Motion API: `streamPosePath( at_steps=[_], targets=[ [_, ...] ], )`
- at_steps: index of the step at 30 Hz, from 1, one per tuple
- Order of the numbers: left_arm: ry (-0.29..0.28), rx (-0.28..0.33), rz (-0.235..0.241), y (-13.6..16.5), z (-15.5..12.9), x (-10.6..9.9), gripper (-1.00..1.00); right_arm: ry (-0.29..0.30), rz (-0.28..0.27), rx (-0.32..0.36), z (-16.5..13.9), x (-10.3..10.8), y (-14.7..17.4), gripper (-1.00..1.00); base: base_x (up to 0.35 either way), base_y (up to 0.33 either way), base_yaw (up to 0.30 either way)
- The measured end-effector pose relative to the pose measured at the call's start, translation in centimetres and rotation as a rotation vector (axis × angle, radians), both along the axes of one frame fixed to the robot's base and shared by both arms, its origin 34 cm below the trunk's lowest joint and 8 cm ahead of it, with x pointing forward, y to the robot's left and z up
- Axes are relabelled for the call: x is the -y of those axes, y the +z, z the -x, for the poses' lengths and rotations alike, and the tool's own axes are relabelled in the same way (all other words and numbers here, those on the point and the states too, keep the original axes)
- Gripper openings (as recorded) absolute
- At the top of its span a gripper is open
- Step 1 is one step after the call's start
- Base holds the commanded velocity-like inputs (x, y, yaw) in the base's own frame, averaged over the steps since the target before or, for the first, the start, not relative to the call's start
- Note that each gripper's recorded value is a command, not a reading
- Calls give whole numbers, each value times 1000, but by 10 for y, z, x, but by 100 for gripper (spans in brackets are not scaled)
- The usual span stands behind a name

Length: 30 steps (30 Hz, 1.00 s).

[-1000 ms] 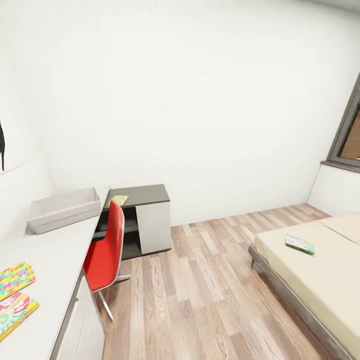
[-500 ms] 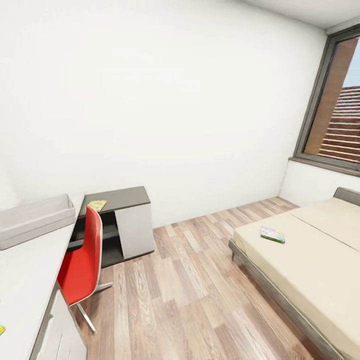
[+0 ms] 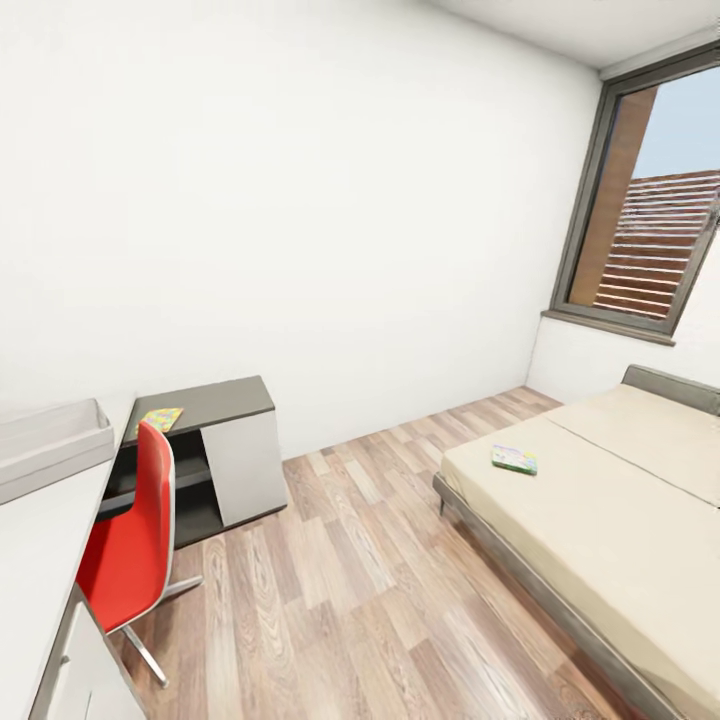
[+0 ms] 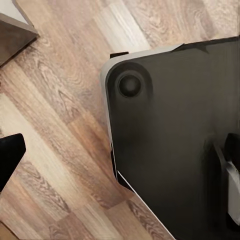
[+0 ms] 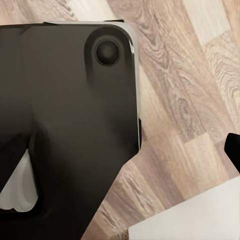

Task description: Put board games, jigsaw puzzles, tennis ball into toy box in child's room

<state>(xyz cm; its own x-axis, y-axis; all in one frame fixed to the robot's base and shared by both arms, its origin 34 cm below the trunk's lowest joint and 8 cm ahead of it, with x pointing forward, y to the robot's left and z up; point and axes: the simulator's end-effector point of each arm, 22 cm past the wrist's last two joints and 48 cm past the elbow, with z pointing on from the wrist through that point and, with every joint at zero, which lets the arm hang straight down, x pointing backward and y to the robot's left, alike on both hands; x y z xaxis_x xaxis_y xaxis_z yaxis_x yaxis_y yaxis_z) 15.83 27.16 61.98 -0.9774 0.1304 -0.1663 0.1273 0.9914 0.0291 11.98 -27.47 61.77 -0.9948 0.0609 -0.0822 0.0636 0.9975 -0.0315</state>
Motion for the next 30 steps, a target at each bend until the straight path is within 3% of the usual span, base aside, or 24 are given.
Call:
streamPosePath(
  at_steps=[8,16,30],
  targets=[
    [-1,9,1,0,-2,0,100,-1,1,19,-4,0,0,100,0,0,-180],
    [1,11,1,0,-2,0,100,5,7,148,-32,0,5,100,0,0,-89],
    [2,15,2,1,-3,1,100,5,-10,171,-37,-15,6,100,0,0,-7]
  ],
)
